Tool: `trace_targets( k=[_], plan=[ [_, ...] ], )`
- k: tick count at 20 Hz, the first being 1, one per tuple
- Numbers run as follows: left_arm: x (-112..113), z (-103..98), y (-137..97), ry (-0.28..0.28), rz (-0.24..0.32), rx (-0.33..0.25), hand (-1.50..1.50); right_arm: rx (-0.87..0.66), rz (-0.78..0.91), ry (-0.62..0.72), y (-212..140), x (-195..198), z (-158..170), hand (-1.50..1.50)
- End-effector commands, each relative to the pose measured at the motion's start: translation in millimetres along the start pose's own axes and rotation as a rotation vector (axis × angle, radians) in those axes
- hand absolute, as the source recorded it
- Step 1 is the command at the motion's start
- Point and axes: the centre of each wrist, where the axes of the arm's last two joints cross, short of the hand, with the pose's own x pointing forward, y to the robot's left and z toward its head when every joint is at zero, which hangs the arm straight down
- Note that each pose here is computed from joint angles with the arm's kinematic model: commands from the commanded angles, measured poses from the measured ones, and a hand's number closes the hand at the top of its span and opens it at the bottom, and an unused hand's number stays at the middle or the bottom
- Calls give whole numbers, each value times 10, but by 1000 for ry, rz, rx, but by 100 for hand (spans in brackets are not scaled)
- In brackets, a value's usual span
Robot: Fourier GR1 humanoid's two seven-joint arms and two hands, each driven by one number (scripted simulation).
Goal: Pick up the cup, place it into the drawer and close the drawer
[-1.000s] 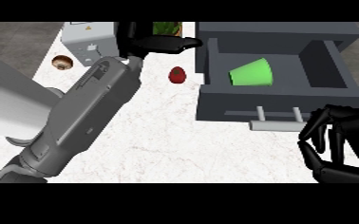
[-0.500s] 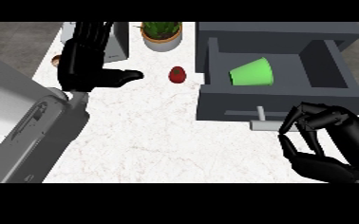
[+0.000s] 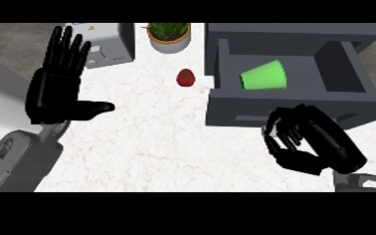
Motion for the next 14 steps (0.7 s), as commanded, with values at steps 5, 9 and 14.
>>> trace_targets(
  k=[5,9,14],
  plan=[
    [102,330,330,-1,4,32,-150,66,142,62,507,-413,-419,-150],
    [-13,518,654,-14,13,11,-150,107,186,89,653,-502,-604,-150],
    [37,622,734,-14,8,19,-150,152,186,126,747,-823,-734,-150]
  ],
)
